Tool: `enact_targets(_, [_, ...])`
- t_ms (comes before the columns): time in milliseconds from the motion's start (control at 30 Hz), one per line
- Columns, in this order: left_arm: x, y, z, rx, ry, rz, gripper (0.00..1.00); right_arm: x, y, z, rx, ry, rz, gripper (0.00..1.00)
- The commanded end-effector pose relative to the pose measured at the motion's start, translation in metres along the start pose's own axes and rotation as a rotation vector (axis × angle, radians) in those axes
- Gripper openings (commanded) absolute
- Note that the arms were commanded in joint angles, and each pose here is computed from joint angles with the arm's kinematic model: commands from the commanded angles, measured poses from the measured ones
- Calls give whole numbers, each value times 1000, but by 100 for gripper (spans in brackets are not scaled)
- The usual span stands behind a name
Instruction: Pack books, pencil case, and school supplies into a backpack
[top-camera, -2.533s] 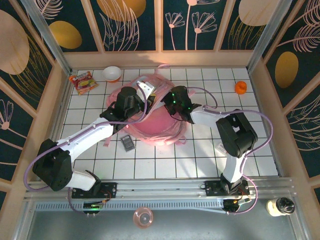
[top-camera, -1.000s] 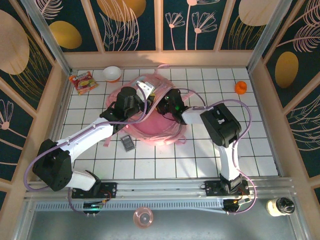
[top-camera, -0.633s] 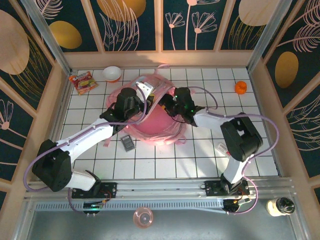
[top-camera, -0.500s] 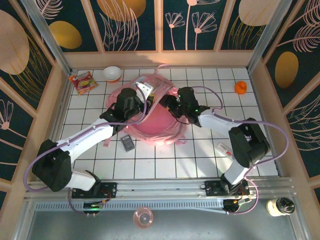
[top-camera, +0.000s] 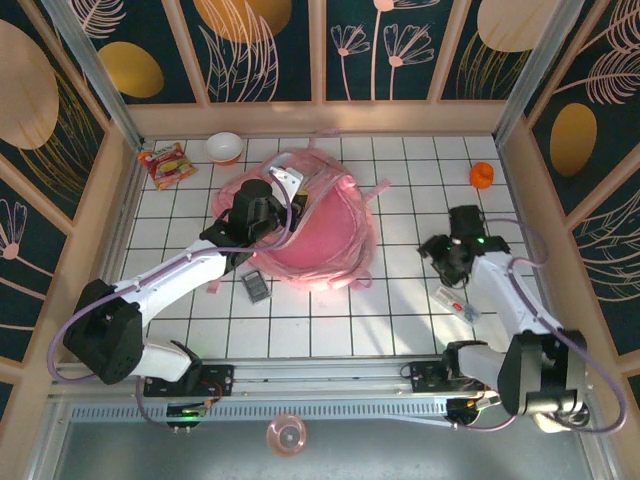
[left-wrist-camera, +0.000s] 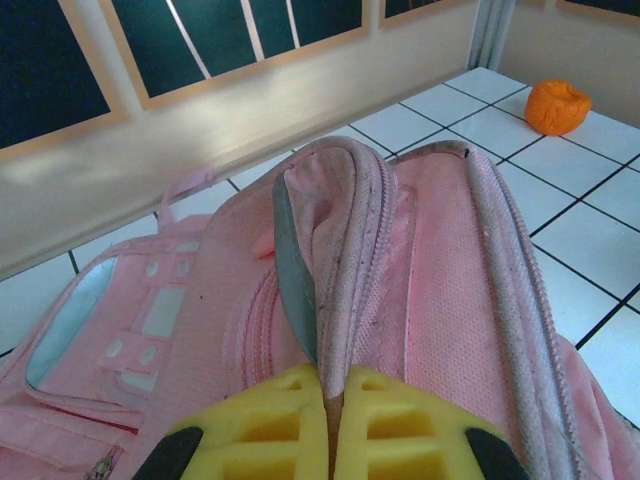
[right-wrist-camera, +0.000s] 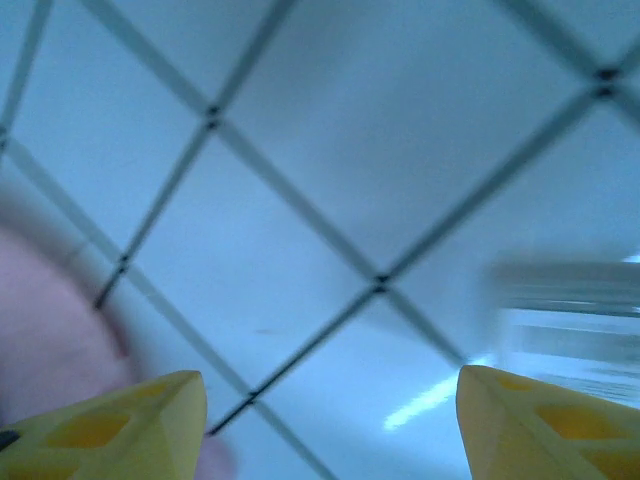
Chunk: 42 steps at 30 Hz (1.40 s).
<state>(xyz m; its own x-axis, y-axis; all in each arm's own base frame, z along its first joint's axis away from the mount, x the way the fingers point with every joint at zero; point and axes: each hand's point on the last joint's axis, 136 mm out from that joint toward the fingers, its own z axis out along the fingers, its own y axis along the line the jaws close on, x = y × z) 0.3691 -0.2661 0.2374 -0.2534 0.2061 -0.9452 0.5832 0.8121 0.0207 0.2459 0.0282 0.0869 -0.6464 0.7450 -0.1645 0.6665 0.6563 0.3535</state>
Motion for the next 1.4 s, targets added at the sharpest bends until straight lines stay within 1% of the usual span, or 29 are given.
enact_targets(0, [-33, 4, -6, -12, -122, -17, 0, 18, -58, 1, 157, 73, 5, 67])
enact_targets(100, [-34, 1, -4, 0, -120, -20, 0, 21, -66, 15, 145, 94, 33, 67])
enact_targets(333, [-37, 1, -7, 1, -124, -12, 0, 11, -58, 30, 98, 54, 44, 67])
enact_targets(433, [-36, 2, -8, -4, -127, -8, 0, 7, -49, 37, 56, 43, 43, 67])
enact_targets(600, [-37, 1, -6, 1, -131, -12, 0, -5, -14, 51, -57, 45, 29, 66])
enact_targets(767, [-43, 2, -6, -1, -148, -18, 0, -25, 38, 57, -112, 24, -75, 66])
enact_targets(833, [-45, 2, -6, -4, -152, -18, 0, -33, 54, 57, -106, 17, -116, 66])
enact_targets(933, [-43, 3, -5, -10, -147, -15, 0, -46, 67, 49, -77, 3, -180, 66])
enact_targets(1033, [-42, 3, -5, -12, -144, -8, 0, -55, 61, 44, -4, 21, -256, 66])
enact_targets(1200, [-41, 5, -7, -20, -136, 6, 0, -63, 44, 46, 109, 53, -499, 67])
enact_targets(1267, [-40, 5, -7, -21, -135, 12, 0, -69, 36, 56, 113, 77, -514, 68])
enact_targets(1367, [-41, 4, -6, -16, -134, 11, 0, -76, 21, 73, 94, 136, -432, 69])
